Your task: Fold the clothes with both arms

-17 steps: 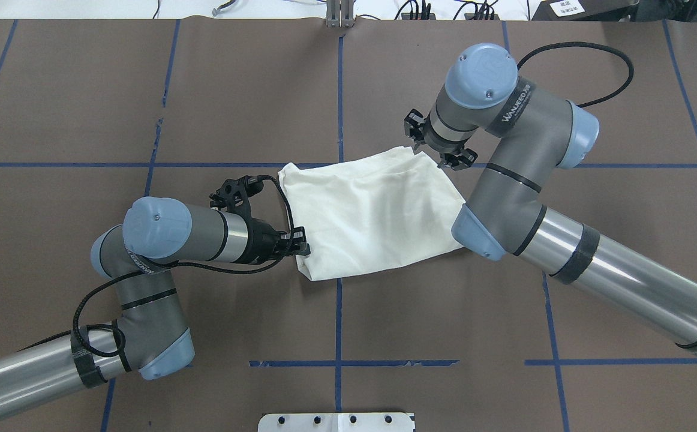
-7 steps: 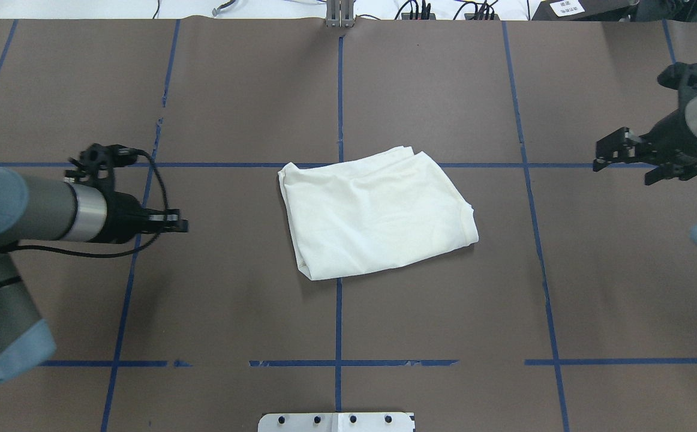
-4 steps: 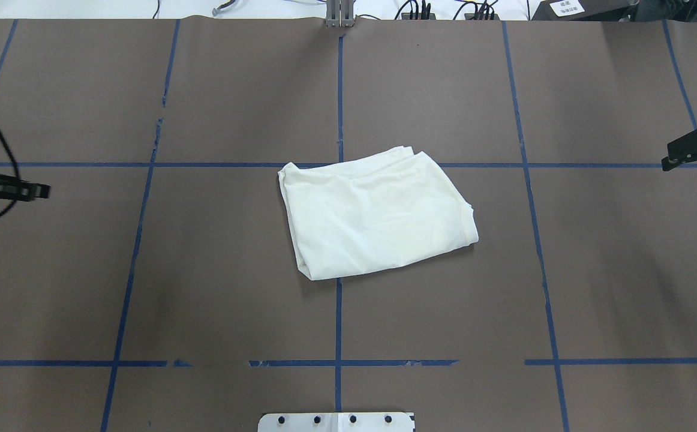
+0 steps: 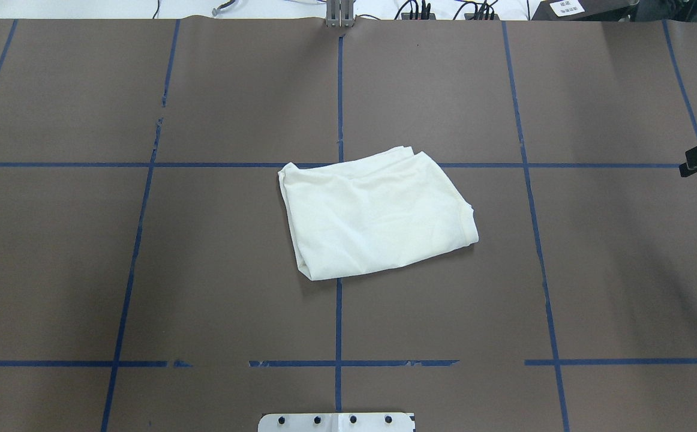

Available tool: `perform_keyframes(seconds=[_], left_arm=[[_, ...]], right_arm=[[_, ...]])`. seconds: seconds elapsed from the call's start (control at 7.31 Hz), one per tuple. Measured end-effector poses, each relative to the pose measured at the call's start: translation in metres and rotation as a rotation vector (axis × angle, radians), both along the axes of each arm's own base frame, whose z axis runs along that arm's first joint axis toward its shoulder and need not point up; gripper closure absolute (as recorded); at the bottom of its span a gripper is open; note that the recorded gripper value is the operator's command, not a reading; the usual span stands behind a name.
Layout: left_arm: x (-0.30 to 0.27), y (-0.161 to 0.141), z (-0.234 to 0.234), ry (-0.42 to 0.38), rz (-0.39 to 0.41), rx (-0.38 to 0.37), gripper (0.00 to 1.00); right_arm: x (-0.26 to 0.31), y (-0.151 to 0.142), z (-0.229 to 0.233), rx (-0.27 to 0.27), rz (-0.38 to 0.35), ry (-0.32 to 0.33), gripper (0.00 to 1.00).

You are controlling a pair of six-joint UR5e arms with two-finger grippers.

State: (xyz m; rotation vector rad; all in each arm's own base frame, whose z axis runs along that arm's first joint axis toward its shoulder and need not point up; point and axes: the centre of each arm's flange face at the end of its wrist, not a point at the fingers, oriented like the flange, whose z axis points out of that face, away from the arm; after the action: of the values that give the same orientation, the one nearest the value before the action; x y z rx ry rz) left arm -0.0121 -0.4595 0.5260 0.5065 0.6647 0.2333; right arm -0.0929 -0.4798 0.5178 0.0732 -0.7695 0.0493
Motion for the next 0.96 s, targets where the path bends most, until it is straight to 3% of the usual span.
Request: perform_keyframes(seconds=[0.27,0.55,0.96], left_arm=[[-0.004,-0.007,0.024,0.042,0.037,-0.119,0.00],[-0.002,0.011,0.077,0.104,0.046,-0.266,0.00],[0.000,0.022,0.111,0.122,0.047,-0.350,0.00]], right_arm=[[0.001,0.001,0.002,0.000,0.001,0.001,0.00],[0.001,0.003,0.003,-0.004,0.004,-0.002,0.00],[0.001,0.006,0.009,-0.018,0.006,0.000,0.00]])
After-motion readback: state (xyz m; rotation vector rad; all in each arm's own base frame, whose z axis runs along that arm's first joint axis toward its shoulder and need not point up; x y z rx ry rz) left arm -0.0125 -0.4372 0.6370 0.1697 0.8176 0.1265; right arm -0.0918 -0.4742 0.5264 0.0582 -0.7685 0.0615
